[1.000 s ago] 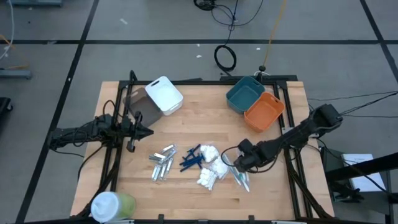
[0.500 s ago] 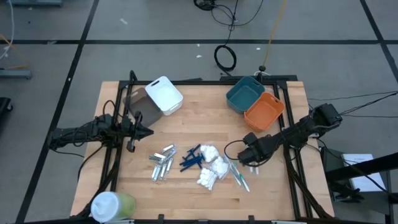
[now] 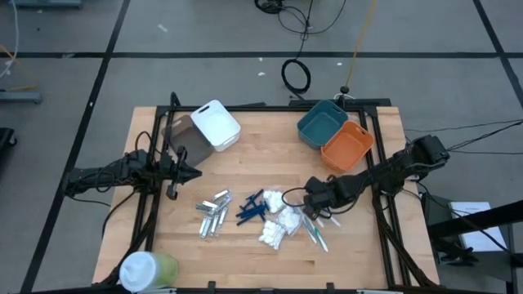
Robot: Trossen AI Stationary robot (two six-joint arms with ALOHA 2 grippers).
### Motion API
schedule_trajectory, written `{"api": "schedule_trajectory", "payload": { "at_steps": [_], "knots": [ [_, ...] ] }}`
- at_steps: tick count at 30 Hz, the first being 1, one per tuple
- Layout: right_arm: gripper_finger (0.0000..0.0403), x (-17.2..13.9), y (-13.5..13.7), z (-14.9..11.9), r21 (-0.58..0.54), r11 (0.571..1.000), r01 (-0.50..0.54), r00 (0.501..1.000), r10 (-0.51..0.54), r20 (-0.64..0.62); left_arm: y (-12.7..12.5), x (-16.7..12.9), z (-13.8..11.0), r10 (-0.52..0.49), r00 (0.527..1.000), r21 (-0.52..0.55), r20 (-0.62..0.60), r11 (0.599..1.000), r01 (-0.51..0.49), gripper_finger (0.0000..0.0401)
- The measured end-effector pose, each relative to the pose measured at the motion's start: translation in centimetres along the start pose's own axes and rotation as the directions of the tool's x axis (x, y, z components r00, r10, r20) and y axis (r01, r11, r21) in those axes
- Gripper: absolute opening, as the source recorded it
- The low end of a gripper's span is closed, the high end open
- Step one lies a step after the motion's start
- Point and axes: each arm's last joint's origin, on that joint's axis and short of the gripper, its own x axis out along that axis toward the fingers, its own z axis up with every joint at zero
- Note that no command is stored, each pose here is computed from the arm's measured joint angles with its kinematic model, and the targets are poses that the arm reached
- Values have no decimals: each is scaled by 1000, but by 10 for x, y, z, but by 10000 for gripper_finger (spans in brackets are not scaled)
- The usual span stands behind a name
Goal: Pick & Place Travel size toiletries
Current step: Put the right blue toothbrush into the orange bin
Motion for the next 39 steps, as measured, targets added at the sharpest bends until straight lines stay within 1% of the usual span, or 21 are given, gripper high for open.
{"api": "schedule_trajectory", "payload": {
  "at_steps": [5,10,16,20,24,28,34,36,39],
  "knots": [
    [194,-9,-3,1,1,999,-50,997,50,-52,0,0,0,1,1000,0,0,1000,-1,15],
    [194,-23,-7,-2,52,995,-85,992,89,-88,0,0,0,0,1000,0,0,1000,0,15],
    [194,-31,-2,-18,51,996,-79,990,84,-111,0,0,0,0,1000,0,0,1000,0,15],
    [194,-29,2,-31,70,993,-92,989,100,-113,0,0,0,0,1000,0,0,1000,0,15],
    [194,-25,0,-46,99,992,-73,987,86,-133,0,0,0,0,1000,0,0,1000,0,15],
    [194,-17,-8,-60,132,991,-32,987,52,-155,0,0,0,0,1000,0,0,1000,0,15],
    [193,-9,-17,-68,173,985,5,987,23,-157,0,0,0,0,1000,0,0,1000,0,15],
    [185,-7,-19,-69,171,985,15,987,13,-161,0,0,0,0,1000,0,0,1000,0,15],
    [159,-7,-20,-69,157,987,17,986,9,-164,0,0,0,0,1000,0,0,1000,0,15]
  ]
}}
